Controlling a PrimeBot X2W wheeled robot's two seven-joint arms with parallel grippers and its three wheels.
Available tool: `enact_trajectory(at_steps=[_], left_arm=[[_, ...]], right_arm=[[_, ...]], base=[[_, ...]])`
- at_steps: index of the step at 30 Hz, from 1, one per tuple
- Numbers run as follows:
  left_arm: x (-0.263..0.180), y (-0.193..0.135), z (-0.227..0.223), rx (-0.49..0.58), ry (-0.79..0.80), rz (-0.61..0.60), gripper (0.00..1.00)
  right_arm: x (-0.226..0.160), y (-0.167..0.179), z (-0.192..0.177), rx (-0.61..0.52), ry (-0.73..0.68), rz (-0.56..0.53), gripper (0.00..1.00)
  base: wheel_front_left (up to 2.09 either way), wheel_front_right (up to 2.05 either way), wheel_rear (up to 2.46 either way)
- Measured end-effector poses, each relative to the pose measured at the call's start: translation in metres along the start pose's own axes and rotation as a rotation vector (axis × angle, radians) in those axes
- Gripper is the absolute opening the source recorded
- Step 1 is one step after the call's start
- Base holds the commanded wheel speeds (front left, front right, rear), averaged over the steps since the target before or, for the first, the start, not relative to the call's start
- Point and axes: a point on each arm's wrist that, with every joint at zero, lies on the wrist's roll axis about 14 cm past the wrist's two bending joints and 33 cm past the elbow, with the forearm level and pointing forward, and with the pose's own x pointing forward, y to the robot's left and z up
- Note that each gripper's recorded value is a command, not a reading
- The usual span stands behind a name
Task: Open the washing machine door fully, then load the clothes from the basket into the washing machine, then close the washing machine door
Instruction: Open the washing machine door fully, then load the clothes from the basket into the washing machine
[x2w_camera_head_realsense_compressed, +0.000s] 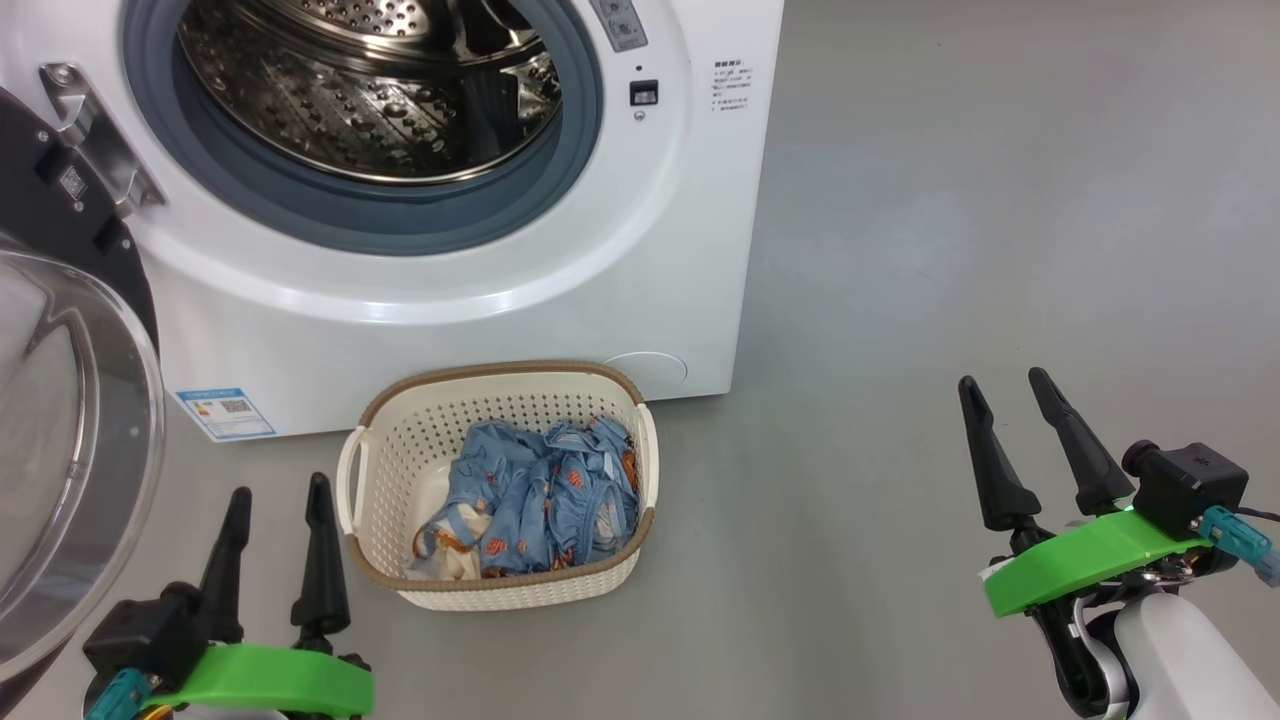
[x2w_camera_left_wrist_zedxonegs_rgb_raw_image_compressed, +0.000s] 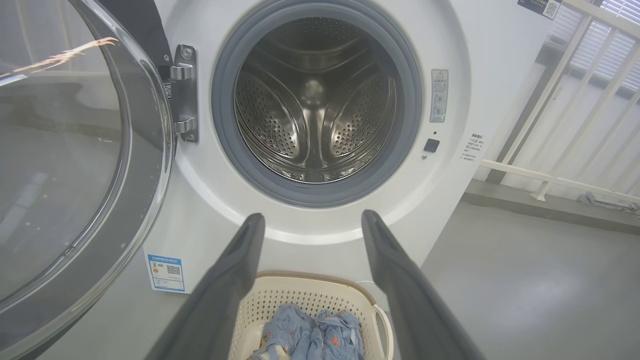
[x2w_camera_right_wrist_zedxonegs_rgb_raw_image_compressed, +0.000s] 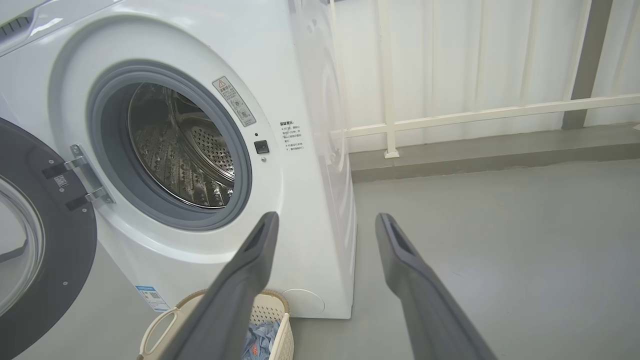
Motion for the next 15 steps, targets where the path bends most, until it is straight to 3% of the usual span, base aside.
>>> enact_trajectory(at_steps=[15], left_arm=[[-0.002,-0.0008,-0.0001,0.021,0.005,-0.018,1.0]], right_arm=[[0.0011,0.0016,-0.0023,0.001,0.007,0.005,1.0]], base=[[0.0,0.0,0.0]])
